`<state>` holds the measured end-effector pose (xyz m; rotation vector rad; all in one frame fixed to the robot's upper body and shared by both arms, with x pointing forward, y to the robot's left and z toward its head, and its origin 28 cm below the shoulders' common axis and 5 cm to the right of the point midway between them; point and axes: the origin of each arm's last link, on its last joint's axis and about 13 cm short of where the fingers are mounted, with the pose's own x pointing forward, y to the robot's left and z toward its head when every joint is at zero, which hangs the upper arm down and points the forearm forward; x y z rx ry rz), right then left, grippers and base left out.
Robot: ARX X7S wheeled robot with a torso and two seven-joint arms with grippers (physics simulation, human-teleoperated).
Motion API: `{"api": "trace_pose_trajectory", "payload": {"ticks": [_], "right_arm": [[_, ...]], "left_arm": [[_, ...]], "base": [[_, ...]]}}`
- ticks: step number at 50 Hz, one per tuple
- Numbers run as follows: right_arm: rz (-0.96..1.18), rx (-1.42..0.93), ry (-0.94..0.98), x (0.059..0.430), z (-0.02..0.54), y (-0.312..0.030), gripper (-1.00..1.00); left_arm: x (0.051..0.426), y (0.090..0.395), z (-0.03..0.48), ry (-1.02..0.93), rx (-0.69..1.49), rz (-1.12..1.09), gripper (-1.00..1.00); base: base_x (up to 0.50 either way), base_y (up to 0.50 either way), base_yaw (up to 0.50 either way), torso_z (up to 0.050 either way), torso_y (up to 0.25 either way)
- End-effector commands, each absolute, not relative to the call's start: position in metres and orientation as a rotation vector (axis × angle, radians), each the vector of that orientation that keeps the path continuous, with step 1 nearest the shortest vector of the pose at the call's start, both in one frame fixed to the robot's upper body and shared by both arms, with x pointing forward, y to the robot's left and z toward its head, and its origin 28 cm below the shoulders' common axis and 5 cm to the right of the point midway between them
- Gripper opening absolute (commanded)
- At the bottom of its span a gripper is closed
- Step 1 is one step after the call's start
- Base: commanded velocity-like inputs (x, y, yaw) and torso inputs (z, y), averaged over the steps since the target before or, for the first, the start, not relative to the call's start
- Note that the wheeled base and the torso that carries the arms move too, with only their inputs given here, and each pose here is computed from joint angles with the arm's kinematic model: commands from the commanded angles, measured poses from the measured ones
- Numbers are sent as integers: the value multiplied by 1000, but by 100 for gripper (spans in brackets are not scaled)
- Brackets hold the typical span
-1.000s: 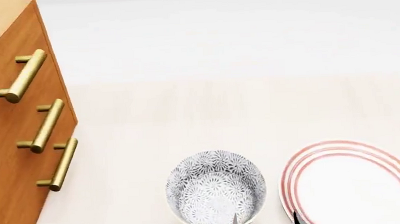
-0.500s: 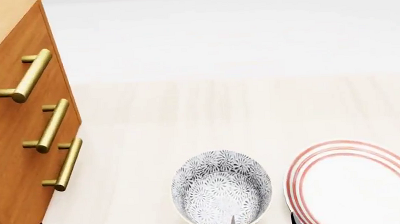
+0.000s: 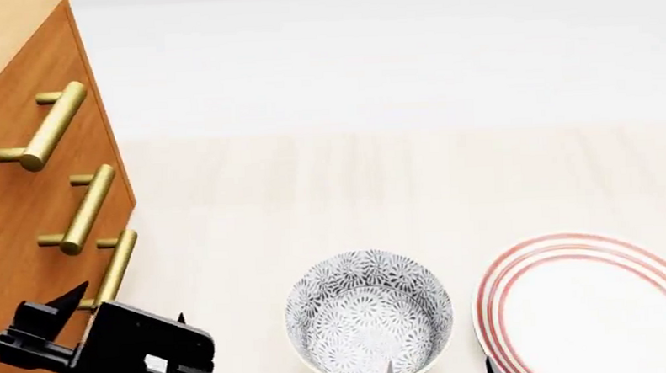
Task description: Open the top drawer of the cabinet.
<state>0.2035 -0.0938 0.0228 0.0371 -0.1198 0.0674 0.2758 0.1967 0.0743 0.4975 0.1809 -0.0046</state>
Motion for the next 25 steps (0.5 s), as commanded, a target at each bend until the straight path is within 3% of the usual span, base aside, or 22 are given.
{"api": "trace_pose_trajectory", "payload": {"ticks": [1, 9, 25], "right_arm": [[62, 42, -129, 205, 23, -94, 100], [59, 43, -131, 205, 24, -94, 100], [63, 42, -131, 205, 24, -94, 100]], "left_arm": [[288, 198, 90, 202, 753, -2, 100], [290, 200, 95, 132, 993, 42, 100], [282, 206, 112, 41, 1148, 103, 100]], "base": [[0, 0, 0, 0, 0], [0, 0, 0, 0, 0], [0, 0, 0, 0, 0]]}}
